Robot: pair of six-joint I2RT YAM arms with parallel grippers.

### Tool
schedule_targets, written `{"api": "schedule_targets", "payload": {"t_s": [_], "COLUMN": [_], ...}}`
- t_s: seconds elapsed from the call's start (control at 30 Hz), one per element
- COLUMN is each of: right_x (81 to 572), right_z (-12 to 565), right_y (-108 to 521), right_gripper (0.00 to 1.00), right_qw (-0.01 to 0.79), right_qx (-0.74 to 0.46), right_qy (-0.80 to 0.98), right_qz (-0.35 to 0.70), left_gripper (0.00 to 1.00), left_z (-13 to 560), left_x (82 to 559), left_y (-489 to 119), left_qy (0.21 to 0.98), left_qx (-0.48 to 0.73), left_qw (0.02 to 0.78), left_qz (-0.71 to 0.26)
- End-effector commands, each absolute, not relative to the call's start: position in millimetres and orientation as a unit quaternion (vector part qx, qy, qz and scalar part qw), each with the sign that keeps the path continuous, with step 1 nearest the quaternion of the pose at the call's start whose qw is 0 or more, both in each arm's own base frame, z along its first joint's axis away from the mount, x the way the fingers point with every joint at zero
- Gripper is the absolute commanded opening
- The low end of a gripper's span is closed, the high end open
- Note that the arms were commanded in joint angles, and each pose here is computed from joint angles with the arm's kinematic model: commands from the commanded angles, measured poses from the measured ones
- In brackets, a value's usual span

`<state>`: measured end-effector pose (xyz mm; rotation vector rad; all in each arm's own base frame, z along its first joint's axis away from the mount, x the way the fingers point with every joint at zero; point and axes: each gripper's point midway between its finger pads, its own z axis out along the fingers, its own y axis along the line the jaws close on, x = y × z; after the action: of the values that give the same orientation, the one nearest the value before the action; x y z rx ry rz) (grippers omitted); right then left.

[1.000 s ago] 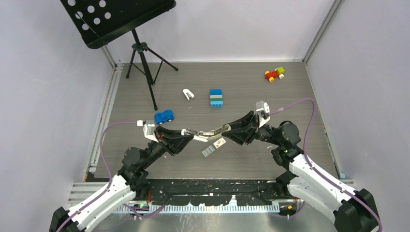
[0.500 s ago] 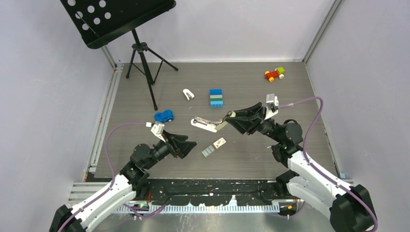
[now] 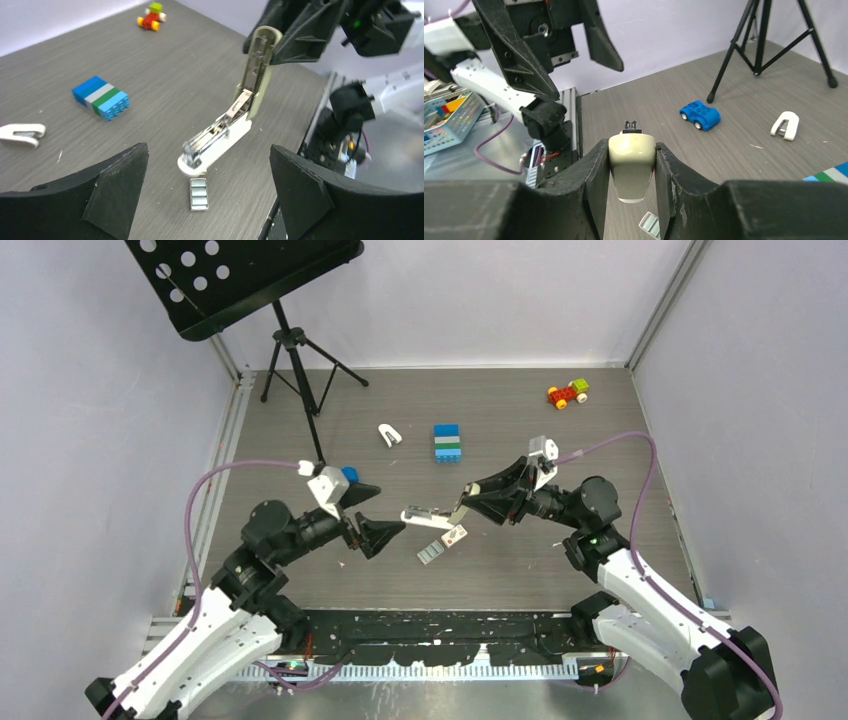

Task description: Load the staples into the stapler

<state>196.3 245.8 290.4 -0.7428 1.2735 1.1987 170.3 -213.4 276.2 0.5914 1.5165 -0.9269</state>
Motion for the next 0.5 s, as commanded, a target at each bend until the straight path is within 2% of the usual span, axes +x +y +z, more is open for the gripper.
{"api": "schedule_targets", "payload": {"t_s": [0.0,0.07,0.47], "right_x": [178.8,174.1,159.8], "right_z": [314.6,315.9,315.6], "right_y": [250.9,252.3,253.5], "right_gripper": [0.00,0.00,0.00], "right_qw": [0.584,0.577,0.558], "right_qx": [-0.372,-0.378,-0.404], "right_qy": [0.488,0.479,0.463], "right_qz": [0.532,0.543,0.558], "left_gripper": [0.96,1.00,0.98], "left_z": [274.6,274.3,256.6], "left_x": [153.5,151.7,154.1], "left_y": [-241.9,-253.9,-297.1], "left_qy": [0.625,0.612,0.579], "left_qx": [0.412,0.450,0.540], "left_qw": [0.528,0.504,0.448], "left_qz": [-0.400,-0.410,-0.415]}}
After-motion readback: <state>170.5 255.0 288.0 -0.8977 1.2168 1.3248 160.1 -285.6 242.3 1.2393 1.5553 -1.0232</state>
